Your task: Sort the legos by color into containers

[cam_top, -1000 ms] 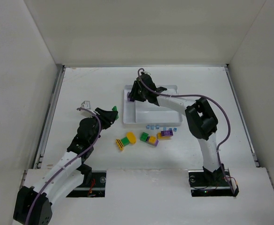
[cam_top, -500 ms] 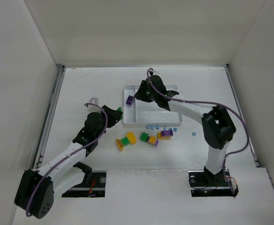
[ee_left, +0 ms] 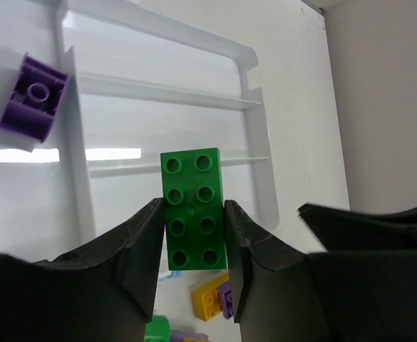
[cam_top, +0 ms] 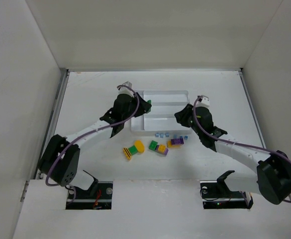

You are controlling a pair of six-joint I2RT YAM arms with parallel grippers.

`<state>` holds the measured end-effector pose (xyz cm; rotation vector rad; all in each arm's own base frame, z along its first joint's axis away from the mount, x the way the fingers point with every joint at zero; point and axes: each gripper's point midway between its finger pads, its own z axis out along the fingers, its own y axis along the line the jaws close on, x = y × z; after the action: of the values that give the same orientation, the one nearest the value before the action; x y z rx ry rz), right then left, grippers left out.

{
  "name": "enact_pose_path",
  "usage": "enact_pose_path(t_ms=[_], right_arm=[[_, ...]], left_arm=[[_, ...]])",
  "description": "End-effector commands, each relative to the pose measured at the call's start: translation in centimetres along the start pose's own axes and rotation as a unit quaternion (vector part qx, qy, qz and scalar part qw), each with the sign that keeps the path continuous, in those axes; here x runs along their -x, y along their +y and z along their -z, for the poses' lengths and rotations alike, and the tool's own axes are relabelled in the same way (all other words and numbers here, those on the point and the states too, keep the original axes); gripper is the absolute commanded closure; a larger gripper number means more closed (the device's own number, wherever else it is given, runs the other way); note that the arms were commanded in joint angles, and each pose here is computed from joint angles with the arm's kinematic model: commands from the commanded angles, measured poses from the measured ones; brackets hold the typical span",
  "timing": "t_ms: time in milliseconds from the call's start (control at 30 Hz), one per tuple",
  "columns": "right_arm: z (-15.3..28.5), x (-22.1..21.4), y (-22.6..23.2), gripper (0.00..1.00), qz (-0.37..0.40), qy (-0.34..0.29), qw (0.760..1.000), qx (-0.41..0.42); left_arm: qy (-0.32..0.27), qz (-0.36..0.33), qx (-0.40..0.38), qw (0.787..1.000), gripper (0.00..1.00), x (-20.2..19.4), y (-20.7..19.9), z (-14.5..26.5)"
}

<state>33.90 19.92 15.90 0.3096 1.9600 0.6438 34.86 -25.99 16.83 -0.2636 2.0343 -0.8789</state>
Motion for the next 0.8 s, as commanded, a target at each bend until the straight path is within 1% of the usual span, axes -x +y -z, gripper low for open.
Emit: enact_pose_path(t_ms=[0,167,333,433,567,767], right_arm=[[0.5,2.7,0.3,0.63,-0.010,-0.064,0.998,0.019],[0.7,2.4,-0.1,0.54,-0.012,-0.063,0.998,0.024],[1.1,2.9,-0.8,0.51,-0.029,-0.075,0.996,0.026],[1.1,3.1,-1.1,0.51,-0.032,-0.078,0.996,0.024],[1.0,2.8,-0.8,0.50,-0.034,-0.070,0.997,0.030],[0.9,2.8,-1.0,0.49,-0.036,-0.070,0.996,0.029]], left_arm=[[0.016,-0.002,-0.048,0.999,0.78,1.8,-3.1,-1.7],[0.078,0.024,-0.071,0.994,0.78,2.1,-4.1,-5.9],[0.135,0.045,-0.057,0.988,0.80,2.0,-2.4,-10.4],[0.137,0.034,-0.044,0.989,0.81,2.6,-1.7,-11.8],[0.124,0.024,-0.024,0.992,0.80,3.4,-1.0,-12.8],[0.136,0.030,-0.001,0.990,0.79,2.8,0.4,-14.1]])
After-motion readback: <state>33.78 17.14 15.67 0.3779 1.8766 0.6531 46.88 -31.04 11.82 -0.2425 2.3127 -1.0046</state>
